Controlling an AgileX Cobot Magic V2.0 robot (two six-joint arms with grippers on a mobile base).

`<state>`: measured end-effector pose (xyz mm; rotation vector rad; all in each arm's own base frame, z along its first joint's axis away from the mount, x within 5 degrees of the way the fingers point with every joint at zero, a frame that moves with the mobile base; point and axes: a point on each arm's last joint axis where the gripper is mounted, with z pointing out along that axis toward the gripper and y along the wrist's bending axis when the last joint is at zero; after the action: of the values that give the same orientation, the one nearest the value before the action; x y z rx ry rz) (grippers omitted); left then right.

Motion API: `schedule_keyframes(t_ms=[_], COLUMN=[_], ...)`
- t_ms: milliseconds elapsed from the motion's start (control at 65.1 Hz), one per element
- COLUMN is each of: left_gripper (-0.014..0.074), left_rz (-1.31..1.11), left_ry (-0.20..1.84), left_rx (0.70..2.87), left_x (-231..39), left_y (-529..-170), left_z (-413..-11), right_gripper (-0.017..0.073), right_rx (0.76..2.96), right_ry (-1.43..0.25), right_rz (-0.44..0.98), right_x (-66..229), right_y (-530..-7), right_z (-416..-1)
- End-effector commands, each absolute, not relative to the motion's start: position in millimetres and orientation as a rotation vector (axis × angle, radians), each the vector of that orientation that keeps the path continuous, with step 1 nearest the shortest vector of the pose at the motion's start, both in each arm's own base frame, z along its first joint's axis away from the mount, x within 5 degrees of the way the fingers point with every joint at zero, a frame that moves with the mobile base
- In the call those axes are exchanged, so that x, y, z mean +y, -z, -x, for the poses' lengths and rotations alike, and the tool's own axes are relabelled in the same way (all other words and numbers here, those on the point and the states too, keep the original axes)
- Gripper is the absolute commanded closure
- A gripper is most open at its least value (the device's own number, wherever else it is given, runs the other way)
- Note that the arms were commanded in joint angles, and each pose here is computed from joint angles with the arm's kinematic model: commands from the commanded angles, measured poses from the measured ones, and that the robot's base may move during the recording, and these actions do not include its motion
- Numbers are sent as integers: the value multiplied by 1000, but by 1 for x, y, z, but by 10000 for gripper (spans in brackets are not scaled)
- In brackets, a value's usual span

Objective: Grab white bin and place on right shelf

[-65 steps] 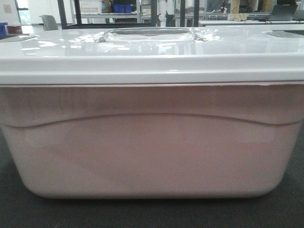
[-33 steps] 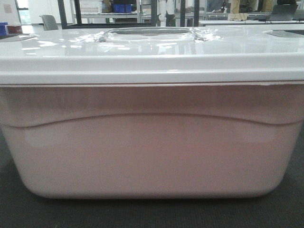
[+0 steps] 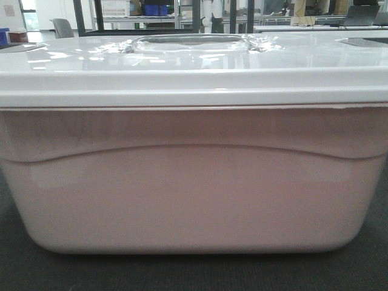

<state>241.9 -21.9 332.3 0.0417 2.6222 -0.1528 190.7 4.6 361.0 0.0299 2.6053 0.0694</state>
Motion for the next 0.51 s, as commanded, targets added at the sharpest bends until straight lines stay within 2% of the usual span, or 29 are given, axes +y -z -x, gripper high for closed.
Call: schedule_keyframes(t_ms=[0,292,491], left_gripper=[712,712,712], left_rz=[-17,-14,-13], left_ry=[192,191,191], left_rx=[2544,2574,2585], left_x=[-24,-24,-24], left_y=[-346,-338,-335], left_z=[-246,-254,-256], right_gripper=[503,503,503], right_rx=[2537,2531,2598], right_ry=[-84,-145,-162], right_rz=[-33,-43,-64], right_x=[5,9,9], right_y=[-375,-375,-361], right_z=[-190,-191,-209])
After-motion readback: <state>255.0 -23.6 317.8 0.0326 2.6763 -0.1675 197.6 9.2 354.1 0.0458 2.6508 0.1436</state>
